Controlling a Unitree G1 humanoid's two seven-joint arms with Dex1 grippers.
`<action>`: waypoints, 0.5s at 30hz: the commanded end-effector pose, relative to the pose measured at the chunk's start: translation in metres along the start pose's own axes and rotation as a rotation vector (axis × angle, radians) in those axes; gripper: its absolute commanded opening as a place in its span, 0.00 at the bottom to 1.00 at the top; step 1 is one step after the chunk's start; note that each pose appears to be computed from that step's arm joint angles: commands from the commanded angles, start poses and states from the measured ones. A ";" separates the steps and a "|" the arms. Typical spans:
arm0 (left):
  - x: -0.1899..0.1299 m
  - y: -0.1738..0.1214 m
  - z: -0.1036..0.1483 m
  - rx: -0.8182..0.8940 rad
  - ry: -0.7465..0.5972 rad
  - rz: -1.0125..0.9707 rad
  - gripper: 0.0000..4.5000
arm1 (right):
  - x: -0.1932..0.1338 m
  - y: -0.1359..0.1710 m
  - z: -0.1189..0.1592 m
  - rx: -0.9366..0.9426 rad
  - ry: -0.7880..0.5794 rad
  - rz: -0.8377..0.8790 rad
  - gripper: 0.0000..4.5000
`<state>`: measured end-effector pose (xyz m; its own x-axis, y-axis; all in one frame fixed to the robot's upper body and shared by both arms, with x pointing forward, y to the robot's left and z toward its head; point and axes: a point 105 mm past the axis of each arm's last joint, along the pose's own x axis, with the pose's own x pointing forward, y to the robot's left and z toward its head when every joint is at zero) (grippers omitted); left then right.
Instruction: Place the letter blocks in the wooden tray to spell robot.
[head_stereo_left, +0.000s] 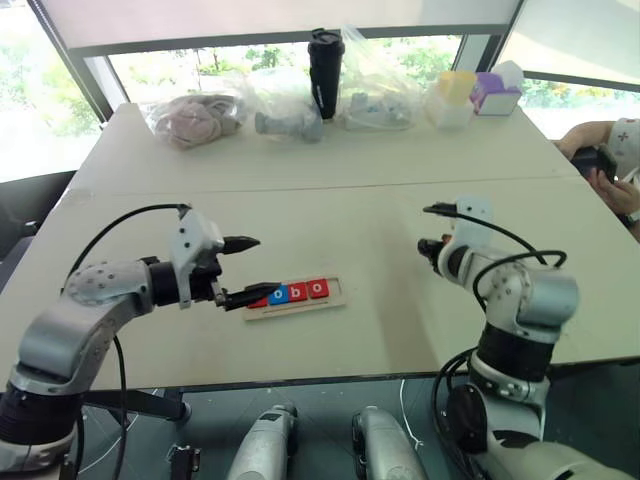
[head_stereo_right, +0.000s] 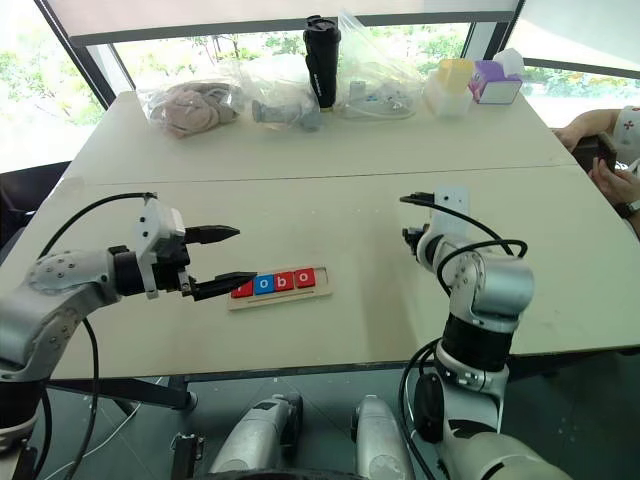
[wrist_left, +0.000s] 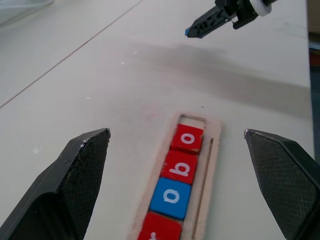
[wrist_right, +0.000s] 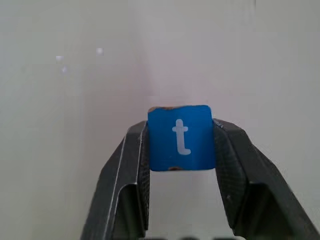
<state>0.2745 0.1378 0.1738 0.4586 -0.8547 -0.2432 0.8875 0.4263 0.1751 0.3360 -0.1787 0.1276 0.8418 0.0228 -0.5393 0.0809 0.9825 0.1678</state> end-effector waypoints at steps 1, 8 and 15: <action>0.008 -0.005 0.003 0.057 -0.001 -0.048 1.00 | -0.011 0.017 -0.007 0.043 -0.037 0.034 0.26; 0.016 -0.010 0.002 0.087 0.021 -0.136 1.00 | -0.013 0.038 -0.032 0.100 0.008 0.068 0.26; 0.012 -0.011 -0.005 0.070 0.061 -0.168 1.00 | -0.012 0.036 -0.038 0.099 0.028 0.071 0.83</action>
<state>0.2719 0.1233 0.1592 0.3139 -0.8912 -0.3273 0.9475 0.2721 0.1680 0.3113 -0.1433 0.1072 0.8270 0.0685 -0.5581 0.0990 0.9593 0.2645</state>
